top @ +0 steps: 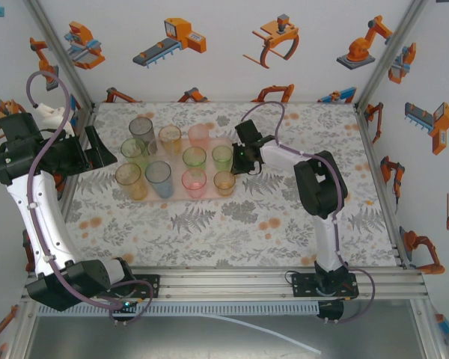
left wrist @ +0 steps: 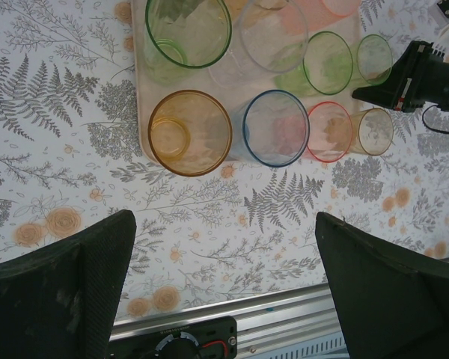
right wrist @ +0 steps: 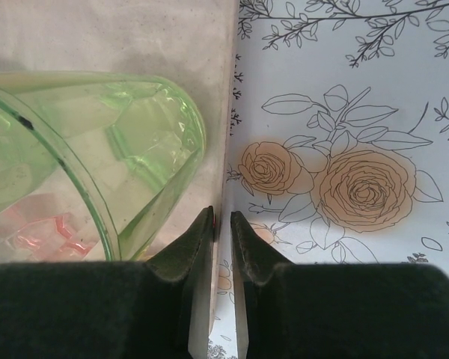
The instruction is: Place the glasses into the tray
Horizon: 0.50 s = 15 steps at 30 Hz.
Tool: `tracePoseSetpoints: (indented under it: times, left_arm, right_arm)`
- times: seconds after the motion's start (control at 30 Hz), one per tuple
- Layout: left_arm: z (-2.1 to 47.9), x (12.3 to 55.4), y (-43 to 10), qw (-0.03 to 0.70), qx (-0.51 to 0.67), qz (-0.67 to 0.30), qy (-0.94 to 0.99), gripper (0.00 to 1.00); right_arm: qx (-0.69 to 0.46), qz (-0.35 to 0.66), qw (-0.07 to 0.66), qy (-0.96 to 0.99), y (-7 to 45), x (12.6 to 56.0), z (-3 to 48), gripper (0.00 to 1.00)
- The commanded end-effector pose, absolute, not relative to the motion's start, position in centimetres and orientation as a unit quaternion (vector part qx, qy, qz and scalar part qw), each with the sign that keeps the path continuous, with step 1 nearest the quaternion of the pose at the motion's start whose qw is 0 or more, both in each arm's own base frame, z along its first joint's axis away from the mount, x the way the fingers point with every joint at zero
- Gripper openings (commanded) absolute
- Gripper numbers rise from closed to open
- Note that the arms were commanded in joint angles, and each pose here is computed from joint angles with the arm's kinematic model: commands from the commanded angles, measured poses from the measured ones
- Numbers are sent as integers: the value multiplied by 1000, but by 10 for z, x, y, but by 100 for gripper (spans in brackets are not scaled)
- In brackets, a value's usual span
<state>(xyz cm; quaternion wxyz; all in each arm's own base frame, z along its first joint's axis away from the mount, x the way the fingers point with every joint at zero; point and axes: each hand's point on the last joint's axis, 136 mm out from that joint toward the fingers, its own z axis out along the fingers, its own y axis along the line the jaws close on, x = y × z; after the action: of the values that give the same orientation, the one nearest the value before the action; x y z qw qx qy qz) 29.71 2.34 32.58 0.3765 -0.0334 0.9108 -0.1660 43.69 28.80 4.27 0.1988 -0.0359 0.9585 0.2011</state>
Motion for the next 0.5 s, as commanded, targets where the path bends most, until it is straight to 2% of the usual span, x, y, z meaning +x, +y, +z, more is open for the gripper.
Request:
tracePoseSetpoints:
  times: [0.0, 0.47]
  left_arm:
    - [331, 291, 21, 387, -24, -167, 907, 97]
    - [329, 291, 20, 386, -25, -169, 906, 97]
  right_arm:
    - [-38, 183, 189, 964, 282, 438, 35, 19]
    - [-39, 164, 181, 969, 276, 436, 30, 12]
